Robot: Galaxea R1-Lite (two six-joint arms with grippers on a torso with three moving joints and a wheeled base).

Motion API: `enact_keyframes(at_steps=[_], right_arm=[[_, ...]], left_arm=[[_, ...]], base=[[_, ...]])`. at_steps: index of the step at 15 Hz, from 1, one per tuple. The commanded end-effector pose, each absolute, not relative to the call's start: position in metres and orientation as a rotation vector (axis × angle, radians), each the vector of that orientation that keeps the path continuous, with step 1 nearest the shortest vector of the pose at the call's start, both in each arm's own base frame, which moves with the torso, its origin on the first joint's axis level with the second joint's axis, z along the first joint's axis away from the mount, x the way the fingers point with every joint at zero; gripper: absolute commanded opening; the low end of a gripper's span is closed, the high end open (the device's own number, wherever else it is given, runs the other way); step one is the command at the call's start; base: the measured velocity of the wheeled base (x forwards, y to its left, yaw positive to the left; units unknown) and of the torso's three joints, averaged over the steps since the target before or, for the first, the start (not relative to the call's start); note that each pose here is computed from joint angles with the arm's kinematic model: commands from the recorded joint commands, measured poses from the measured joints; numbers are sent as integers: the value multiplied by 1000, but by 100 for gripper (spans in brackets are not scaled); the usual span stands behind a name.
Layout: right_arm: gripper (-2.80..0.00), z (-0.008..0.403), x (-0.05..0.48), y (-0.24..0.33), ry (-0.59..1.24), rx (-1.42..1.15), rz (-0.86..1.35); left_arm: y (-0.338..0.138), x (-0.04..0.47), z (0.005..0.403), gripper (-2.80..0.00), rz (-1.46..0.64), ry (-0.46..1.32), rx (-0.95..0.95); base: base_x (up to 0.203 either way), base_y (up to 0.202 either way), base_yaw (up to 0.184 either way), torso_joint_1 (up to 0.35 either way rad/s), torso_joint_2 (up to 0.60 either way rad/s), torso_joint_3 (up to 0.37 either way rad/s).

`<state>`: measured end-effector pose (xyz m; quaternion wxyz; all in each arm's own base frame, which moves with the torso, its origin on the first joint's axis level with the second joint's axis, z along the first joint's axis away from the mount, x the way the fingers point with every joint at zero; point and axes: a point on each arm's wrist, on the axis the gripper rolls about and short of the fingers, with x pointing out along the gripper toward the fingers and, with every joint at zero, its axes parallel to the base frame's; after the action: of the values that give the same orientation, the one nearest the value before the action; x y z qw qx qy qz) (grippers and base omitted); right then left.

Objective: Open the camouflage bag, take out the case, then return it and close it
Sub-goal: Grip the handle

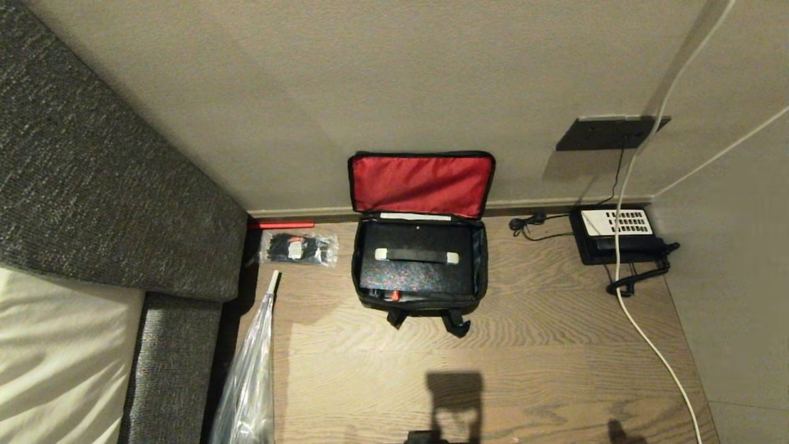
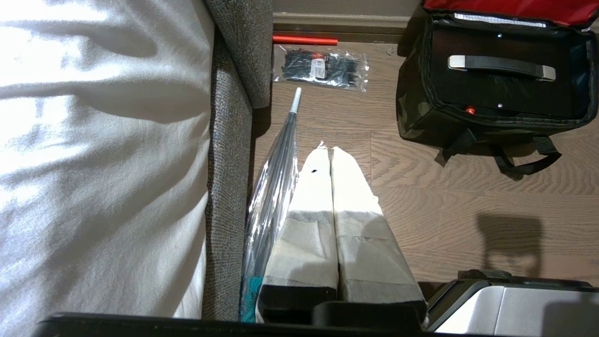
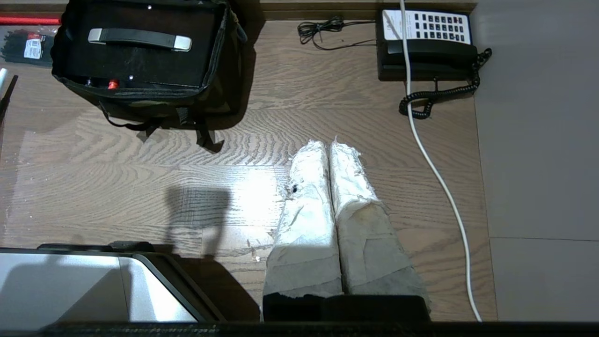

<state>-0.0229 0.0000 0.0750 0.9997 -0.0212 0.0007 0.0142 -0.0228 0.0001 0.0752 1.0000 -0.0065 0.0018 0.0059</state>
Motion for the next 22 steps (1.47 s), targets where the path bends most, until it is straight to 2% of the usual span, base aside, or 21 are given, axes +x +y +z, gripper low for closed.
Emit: enact_keyframes(at_steps=[1,22], right_arm=[[-280,75,-23,0,-2,-43,29],[-280,75,-23,0,-1,-43,29]], left_arm=[[0,-23,74,-280,12,5,-14],[0,-23,74,-280,12,5,-14]], base=[[0,0,0,0,0,0],[0,0,0,0,0,0]])
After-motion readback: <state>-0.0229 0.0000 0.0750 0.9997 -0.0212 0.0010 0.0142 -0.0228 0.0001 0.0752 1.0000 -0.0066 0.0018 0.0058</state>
